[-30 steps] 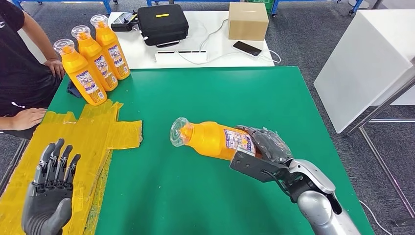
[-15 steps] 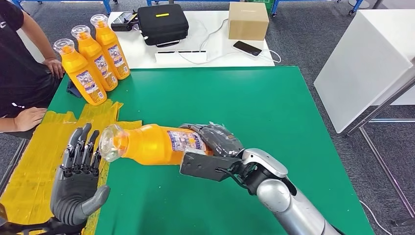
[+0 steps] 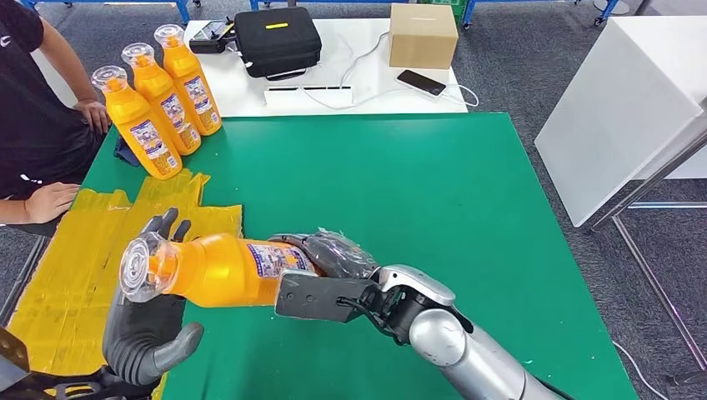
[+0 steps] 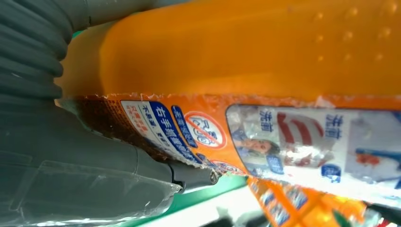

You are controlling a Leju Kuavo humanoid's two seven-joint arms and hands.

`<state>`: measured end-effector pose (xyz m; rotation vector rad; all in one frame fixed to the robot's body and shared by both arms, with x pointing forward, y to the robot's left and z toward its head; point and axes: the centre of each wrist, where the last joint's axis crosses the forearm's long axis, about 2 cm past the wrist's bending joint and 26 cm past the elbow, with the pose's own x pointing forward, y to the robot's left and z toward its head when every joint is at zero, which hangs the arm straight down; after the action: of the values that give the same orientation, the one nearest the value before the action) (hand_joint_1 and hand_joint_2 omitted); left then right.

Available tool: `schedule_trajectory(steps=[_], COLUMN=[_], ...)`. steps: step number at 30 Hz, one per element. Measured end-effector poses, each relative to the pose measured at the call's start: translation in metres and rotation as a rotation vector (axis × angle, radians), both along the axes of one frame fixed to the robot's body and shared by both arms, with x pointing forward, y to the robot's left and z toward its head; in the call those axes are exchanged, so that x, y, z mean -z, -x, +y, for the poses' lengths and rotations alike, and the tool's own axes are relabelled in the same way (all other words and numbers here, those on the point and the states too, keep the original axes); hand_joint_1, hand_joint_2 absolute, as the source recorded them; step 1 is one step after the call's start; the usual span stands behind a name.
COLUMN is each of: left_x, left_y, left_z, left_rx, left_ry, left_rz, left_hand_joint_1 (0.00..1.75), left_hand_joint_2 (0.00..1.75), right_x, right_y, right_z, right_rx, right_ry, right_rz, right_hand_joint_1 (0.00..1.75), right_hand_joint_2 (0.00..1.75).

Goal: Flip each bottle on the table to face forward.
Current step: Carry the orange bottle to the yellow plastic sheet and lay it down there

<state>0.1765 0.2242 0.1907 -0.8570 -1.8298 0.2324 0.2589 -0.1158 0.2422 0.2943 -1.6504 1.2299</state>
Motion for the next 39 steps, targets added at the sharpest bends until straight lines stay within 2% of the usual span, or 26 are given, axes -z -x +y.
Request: schedule_trajectory(steps=[6,13,19,23,39], left_x=[0.0,0.004,0.01,0.016,0.023], left_y=[-0.005,-0.007,-0.011,-0.014,-0.02], left_z=[-0.001,0.001,0.0,0.002,0.008], left_rx=[0.031,0.053,0.14,0.209,0.271], left_ry=[-0.032,-0.058,-0.161,-0.239,-0.286], left_rz=[-0.034,-0.045,-0.092,-0.127,-0.155], left_hand_joint_1=[0.0,0.0,0.01,1.75,1.75], left_hand_joint_2=[1.75,1.75,1.75,1.75,1.75], right_x=[0.002,0.003,-0.002,-0.003,0.002], right_y=[-0.008,-0.011,-0.01,-0.009,-0.007], right_z=[-0.002,-0.001,0.006,0.008,0.007], right_rx=[-0.163,-0.214,-0.274,-0.294,-0.305], right_ry=[0.025,0.081,0.121,0.135,0.157], right_rz=[0.066,0.062,0.042,0.04,0.044], right_hand_joint_1=[1.75,1.75,1.75,1.75,1.71], right_hand_joint_2=[1.75,1.75,1.75,1.75,1.75])
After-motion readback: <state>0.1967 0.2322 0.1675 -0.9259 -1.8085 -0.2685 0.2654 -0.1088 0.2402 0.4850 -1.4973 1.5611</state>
